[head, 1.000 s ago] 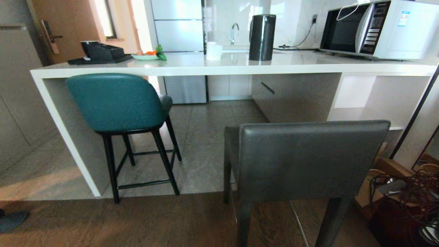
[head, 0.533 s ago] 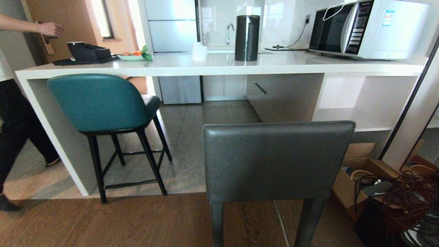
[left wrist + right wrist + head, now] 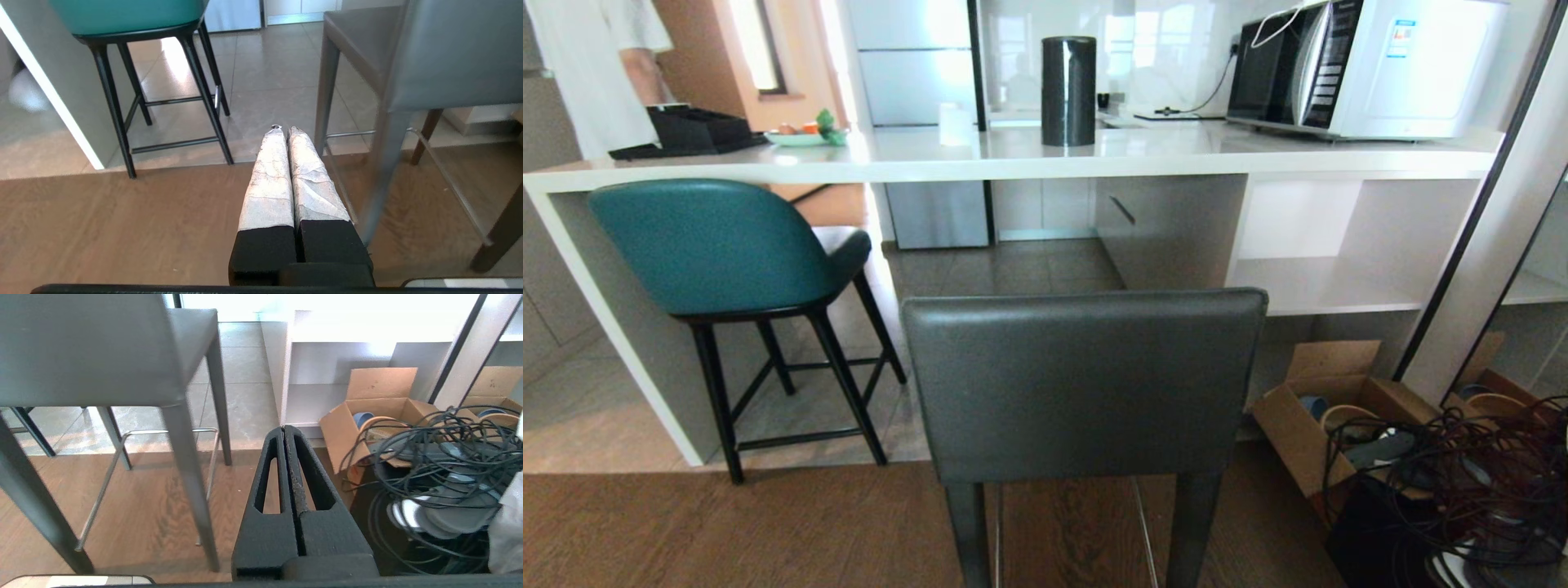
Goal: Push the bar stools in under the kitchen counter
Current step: Push the gray chair back under the dining table
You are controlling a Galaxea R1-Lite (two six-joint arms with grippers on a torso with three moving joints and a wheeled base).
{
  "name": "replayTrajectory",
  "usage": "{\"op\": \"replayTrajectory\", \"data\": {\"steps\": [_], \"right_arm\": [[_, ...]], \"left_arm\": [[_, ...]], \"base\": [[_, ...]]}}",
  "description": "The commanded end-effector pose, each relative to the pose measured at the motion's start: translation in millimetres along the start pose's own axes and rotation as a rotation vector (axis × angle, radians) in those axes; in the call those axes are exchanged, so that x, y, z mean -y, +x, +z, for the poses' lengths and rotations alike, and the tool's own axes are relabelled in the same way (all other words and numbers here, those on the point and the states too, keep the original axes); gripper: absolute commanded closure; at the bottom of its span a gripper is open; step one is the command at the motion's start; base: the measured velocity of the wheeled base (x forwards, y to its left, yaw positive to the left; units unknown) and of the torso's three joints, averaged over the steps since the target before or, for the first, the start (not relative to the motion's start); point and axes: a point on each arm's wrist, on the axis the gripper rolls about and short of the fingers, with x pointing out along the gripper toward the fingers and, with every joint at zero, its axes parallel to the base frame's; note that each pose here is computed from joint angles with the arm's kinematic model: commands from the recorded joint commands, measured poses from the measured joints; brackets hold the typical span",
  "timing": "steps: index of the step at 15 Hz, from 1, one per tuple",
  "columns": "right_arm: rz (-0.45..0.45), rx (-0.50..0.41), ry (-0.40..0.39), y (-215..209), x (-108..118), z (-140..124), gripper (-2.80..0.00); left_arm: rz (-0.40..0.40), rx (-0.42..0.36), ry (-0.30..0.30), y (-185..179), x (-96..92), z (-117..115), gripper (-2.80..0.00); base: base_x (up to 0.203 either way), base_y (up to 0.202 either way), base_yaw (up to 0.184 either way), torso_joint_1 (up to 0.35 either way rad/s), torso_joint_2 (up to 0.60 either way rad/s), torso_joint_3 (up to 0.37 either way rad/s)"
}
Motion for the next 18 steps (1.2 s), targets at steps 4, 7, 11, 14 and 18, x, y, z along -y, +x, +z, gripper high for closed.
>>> {"op": "replayTrajectory", "data": {"steps": [4, 7, 11, 14, 18], "right_arm": [[0.002, -0.006, -0.001, 0, 0, -1, 0.00], [0.011, 0.054, 0.020, -1, 0, 7, 0.00], [0.128, 0.013, 0.049, 2, 0, 46, 0.00], [0.173, -0.078, 0.126, 38, 2, 89, 0.00], [0.212, -0.134, 0.157, 128, 3, 126, 0.00]], "left_arm": [[0.014, -0.004, -0.045, 0, -0.3, -1, 0.00], [0.008, 0.008, -0.024, -1, -0.3, 2, 0.00], [-0.066, -0.028, -0.054, 7, -2.3, 55, 0.00], [-0.104, -0.116, -0.070, 59, -5.4, 99, 0.00], [-0.206, -0.171, -0.076, 151, 2.9, 119, 0.00]], "base": [[0.000, -0.028, 0.001, 0.000, 0.00, 0.002], [0.000, 0.000, 0.000, 0.000, 0.00, 0.000], [0.000, 0.000, 0.000, 0.000, 0.00, 0.000], [0.000, 0.000, 0.000, 0.000, 0.00, 0.000], [0.000, 0.000, 0.000, 0.000, 0.00, 0.000]]}}
